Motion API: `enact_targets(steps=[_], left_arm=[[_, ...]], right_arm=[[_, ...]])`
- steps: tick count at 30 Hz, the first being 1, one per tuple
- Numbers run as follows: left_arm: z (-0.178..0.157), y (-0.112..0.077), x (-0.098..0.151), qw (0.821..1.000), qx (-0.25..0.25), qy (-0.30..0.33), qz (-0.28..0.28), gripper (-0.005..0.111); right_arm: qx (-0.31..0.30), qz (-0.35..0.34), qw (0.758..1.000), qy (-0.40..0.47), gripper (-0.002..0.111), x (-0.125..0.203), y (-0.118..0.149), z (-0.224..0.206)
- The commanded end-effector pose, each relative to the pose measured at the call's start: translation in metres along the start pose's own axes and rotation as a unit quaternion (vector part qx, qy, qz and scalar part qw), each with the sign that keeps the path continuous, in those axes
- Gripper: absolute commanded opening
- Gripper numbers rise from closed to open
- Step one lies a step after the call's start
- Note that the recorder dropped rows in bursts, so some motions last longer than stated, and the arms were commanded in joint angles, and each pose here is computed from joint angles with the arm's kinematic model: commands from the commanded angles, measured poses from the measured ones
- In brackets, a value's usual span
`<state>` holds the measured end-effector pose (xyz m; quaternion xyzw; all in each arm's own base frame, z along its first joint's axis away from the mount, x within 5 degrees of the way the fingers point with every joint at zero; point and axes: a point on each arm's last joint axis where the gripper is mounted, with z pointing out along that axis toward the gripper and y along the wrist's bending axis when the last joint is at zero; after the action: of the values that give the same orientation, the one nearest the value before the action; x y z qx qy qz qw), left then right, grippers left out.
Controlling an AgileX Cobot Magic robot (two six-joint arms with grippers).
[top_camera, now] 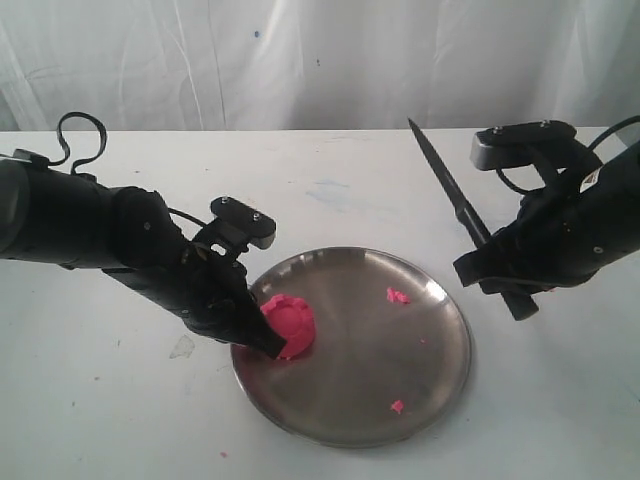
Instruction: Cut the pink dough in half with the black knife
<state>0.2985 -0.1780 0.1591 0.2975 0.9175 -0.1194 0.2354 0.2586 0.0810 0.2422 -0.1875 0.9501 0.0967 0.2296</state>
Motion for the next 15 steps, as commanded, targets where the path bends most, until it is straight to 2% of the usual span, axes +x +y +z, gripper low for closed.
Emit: enact_targets(steps=[1,7,11,15], left_arm=[[0.001,-0.002,0.003,1.0,0.008,0.011,-0.008,0.0],[0.002,-0.005,0.002,0.999,0.018,0.006,-0.035,0.0],[0.003,-0.016,0.001,1.0,0.028,0.003,-0.005,0.0],[0.004,-0.037,0.001,0.998,0.044,0.005,0.051,0.0]], right_arm=[[0.063,0.021,0.998,0.025,0.0,0.002,-0.015,0.02],[0.063,0.02,0.994,0.087,0.0,0.01,-0.022,0.056],[0.063,0.021,0.993,0.097,0.0,0.011,-0.023,0.062],[0.065,0.017,0.993,0.098,0.0,0.011,-0.023,0.063]])
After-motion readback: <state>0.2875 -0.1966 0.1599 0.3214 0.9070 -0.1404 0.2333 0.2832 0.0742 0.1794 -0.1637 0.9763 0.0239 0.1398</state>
